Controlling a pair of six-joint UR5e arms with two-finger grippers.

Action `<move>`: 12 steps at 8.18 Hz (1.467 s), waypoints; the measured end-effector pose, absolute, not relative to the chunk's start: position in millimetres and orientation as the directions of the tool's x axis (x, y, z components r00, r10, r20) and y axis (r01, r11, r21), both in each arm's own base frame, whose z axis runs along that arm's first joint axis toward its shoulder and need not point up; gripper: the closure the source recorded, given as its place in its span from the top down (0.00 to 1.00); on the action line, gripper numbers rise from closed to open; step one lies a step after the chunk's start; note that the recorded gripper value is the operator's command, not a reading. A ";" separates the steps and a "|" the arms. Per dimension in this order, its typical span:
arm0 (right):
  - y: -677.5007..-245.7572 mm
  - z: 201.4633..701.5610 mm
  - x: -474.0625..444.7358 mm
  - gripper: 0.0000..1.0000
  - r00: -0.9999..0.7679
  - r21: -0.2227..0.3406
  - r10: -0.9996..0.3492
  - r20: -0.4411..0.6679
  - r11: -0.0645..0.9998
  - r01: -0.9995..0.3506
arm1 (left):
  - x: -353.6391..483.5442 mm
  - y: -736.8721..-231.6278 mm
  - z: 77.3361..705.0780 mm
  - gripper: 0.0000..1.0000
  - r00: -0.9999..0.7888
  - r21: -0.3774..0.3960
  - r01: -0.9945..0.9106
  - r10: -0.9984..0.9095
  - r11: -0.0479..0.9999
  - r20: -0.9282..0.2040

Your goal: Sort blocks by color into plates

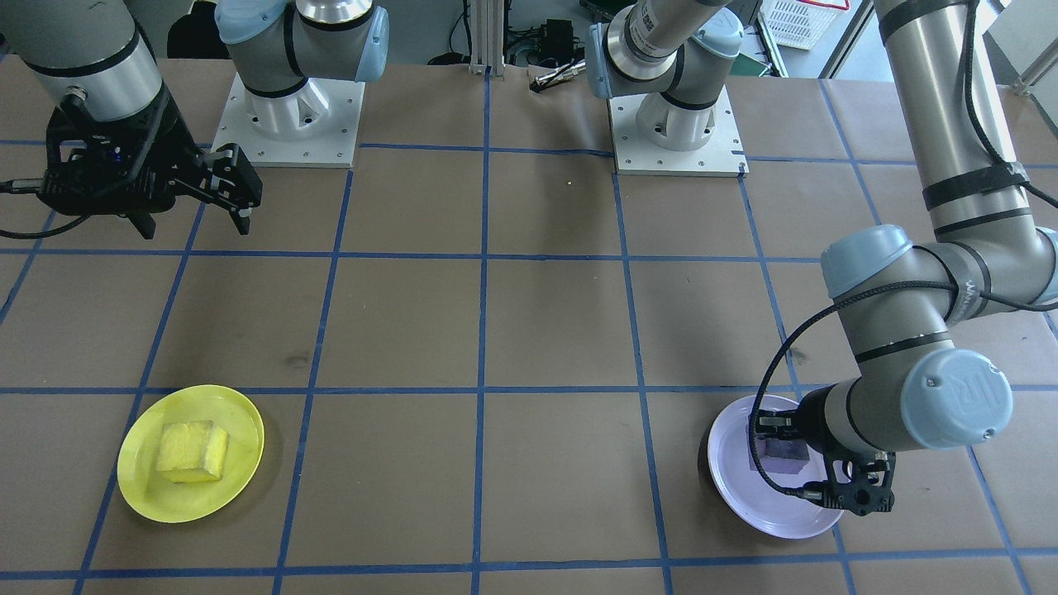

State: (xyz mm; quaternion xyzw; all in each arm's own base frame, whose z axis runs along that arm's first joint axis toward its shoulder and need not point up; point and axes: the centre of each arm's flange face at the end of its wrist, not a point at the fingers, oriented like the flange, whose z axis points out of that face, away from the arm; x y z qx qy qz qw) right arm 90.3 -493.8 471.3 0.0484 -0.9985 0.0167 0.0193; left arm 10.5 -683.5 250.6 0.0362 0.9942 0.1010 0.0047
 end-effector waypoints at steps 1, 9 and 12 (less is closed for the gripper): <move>-493.7 471.2 90.3 1.00 -0.995 -0.031 -0.096 0.041 0.995 -0.097 | 12.9 -685.5 244.6 0.62 -0.997 0.199 0.071 0.073 0.977 -0.001; -493.8 471.1 90.3 1.00 -0.995 -0.032 -0.096 0.040 0.995 -0.097 | 20.1 -686.9 249.4 0.76 -0.998 0.198 0.054 0.055 0.979 -0.002; -493.7 471.0 90.2 1.00 -0.995 -0.031 -0.094 0.041 0.995 -0.095 | -20.9 -659.1 326.5 0.76 -0.999 0.162 -0.029 -0.025 0.986 -0.027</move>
